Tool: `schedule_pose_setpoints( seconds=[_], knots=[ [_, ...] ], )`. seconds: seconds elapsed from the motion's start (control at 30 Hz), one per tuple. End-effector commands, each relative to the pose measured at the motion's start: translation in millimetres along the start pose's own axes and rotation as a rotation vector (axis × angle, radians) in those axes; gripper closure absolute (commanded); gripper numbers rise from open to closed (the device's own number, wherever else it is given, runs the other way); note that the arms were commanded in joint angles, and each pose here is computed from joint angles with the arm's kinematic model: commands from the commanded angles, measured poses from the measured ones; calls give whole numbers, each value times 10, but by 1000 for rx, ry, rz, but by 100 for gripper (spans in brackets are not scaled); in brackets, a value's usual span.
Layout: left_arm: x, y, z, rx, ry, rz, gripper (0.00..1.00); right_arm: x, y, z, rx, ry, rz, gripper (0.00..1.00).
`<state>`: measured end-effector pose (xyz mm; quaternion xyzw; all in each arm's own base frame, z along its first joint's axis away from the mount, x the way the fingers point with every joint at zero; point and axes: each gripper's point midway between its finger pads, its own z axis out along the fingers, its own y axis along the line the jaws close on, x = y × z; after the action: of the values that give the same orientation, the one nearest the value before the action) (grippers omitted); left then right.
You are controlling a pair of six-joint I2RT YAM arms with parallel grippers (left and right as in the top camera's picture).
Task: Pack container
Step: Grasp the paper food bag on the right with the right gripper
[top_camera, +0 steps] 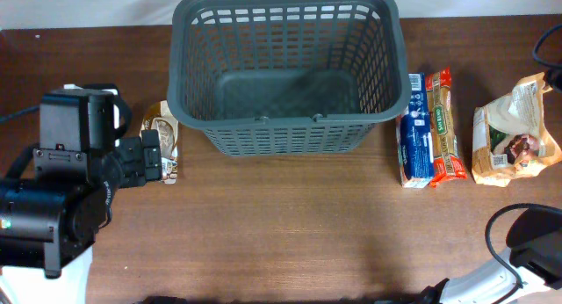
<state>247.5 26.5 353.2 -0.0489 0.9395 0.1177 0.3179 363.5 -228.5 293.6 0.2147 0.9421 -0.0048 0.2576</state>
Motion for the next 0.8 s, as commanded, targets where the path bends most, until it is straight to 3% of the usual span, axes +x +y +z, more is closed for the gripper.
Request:
schedule_pose_setpoints(
  seconds=[0.0,0.77],
  knots=[
    [-1,36,12,-18,1,-3,1,49,36,217,-43,39,-57,1],
    [-2,36,12,-18,1,-3,1,796,4,1795,-152,439,50,1]
  ],
)
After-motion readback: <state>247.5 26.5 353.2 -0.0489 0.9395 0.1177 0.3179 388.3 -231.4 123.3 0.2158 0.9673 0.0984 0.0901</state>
